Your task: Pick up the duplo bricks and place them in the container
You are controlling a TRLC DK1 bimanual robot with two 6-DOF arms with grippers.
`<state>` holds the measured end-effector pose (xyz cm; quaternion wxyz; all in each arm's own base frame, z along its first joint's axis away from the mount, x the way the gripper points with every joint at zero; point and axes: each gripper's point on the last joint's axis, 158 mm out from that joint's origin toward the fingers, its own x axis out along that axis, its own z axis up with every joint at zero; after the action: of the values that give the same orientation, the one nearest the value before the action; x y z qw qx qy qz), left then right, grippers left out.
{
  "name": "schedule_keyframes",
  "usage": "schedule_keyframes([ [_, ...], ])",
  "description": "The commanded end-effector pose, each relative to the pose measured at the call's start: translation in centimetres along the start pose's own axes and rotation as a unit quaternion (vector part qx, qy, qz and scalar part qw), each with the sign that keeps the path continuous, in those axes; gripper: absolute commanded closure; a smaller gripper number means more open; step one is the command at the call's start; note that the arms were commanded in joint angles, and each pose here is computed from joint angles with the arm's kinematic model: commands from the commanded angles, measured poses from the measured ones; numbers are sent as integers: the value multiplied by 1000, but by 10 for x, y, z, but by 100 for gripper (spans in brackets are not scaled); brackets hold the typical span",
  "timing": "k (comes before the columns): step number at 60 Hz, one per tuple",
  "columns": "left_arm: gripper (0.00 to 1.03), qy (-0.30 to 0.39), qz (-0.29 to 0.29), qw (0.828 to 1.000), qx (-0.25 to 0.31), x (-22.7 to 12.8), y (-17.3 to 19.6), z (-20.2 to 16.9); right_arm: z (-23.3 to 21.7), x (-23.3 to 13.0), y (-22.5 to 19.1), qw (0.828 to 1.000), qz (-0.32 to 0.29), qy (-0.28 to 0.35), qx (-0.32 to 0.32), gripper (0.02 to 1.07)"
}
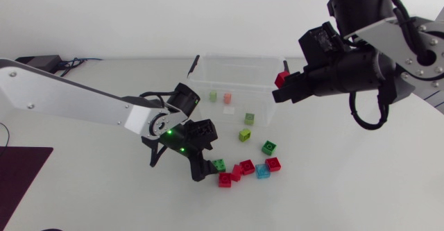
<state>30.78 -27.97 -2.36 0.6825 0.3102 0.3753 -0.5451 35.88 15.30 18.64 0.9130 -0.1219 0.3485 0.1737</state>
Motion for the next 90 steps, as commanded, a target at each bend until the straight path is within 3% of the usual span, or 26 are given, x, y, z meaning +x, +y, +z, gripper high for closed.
schedule_keyframes([
  [1,22,20,-9,1000,9,9,1,1,4,3,2,1000,-1,6,2,80],
  [19,31,65,-25,997,21,30,-10,-16,-2,10,3,1000,0,15,0,80],
  [25,50,59,-21,998,24,29,-7,-8,5,9,5,1000,2,9,0,80],
  [29,71,60,-22,998,25,32,-8,-7,13,9,5,1000,2,3,0,80],
  [48,74,51,-4,998,23,-4,-6,-10,40,42,3,1000,1,-16,4,78],
  [56,74,24,31,999,21,-44,5,0,44,67,1,1000,-2,-16,7,69],
  [73,74,-63,130,989,19,-135,51,46,58,108,-15,999,-16,-21,19,68],
  [76,74,-83,143,986,13,-150,60,58,60,109,-17,999,-20,-22,20,52],
  [81,74,-121,172,978,2,-165,77,75,60,108,-19,999,-23,-20,21,12],
  [83,74,-135,183,974,4,-170,82,82,60,106,-20,999,-25,-21,21,7],
  [90,74,-198,221,954,-29,-183,114,109,66,81,-25,999,-29,-39,24,7],
])
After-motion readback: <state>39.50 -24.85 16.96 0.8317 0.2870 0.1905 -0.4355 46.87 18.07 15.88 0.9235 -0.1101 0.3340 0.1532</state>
